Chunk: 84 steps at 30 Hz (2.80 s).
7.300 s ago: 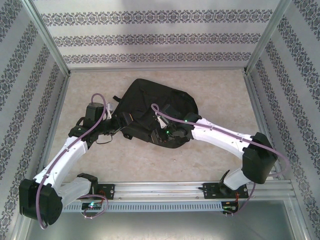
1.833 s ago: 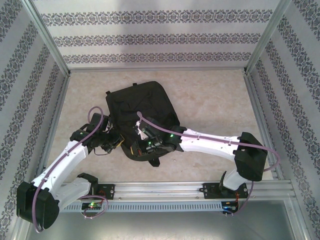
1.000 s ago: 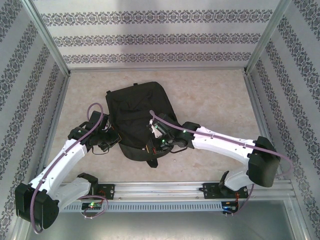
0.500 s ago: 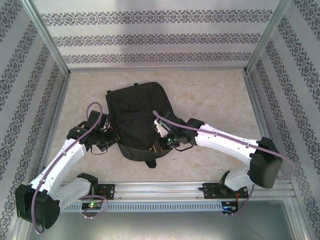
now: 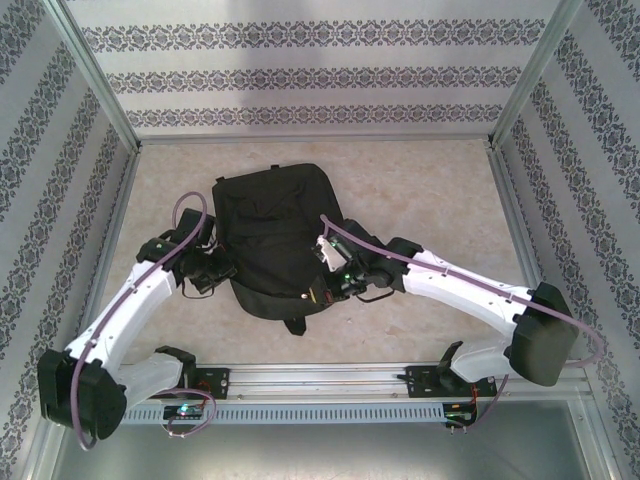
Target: Pack the student bag
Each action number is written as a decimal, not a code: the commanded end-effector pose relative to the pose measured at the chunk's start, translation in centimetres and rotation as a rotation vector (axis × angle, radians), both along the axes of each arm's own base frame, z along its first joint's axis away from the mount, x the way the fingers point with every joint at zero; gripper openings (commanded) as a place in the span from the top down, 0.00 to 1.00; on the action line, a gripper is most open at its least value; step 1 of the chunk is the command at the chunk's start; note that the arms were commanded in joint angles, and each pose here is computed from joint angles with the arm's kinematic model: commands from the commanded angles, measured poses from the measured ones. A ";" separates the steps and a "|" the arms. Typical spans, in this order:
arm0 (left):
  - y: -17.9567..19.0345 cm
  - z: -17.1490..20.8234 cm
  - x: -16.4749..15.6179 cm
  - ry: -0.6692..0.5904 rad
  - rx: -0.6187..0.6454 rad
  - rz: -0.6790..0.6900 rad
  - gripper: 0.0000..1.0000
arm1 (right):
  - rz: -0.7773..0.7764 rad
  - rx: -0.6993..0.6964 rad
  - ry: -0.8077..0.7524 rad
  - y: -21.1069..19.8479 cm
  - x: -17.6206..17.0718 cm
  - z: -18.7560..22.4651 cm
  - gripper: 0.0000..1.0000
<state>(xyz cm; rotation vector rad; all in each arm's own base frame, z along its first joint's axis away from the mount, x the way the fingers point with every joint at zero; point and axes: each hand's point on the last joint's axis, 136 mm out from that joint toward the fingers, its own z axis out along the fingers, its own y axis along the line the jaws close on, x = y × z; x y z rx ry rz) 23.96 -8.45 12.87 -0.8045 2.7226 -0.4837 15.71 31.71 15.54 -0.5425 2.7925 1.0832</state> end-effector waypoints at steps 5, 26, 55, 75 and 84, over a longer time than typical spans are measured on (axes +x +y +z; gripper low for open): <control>2.1 2.8 4.9 -0.089 0.078 0.064 0.85 | 0.062 0.268 0.090 11.1 -2.0 4.6 1.00; 4.9 5.4 -3.8 -0.121 0.080 0.126 0.53 | -0.089 0.311 0.016 19.5 3.7 2.3 1.00; 4.7 -1.5 -2.9 -0.006 0.016 0.199 0.79 | -0.046 0.275 0.051 18.7 2.3 0.7 1.00; 7.3 -0.2 -2.6 -0.064 0.134 0.205 1.00 | 0.039 0.079 0.084 11.7 -0.3 -1.2 1.00; 8.0 0.1 -2.8 -0.069 0.146 0.220 1.00 | -0.009 0.017 0.081 7.3 0.7 -2.3 1.00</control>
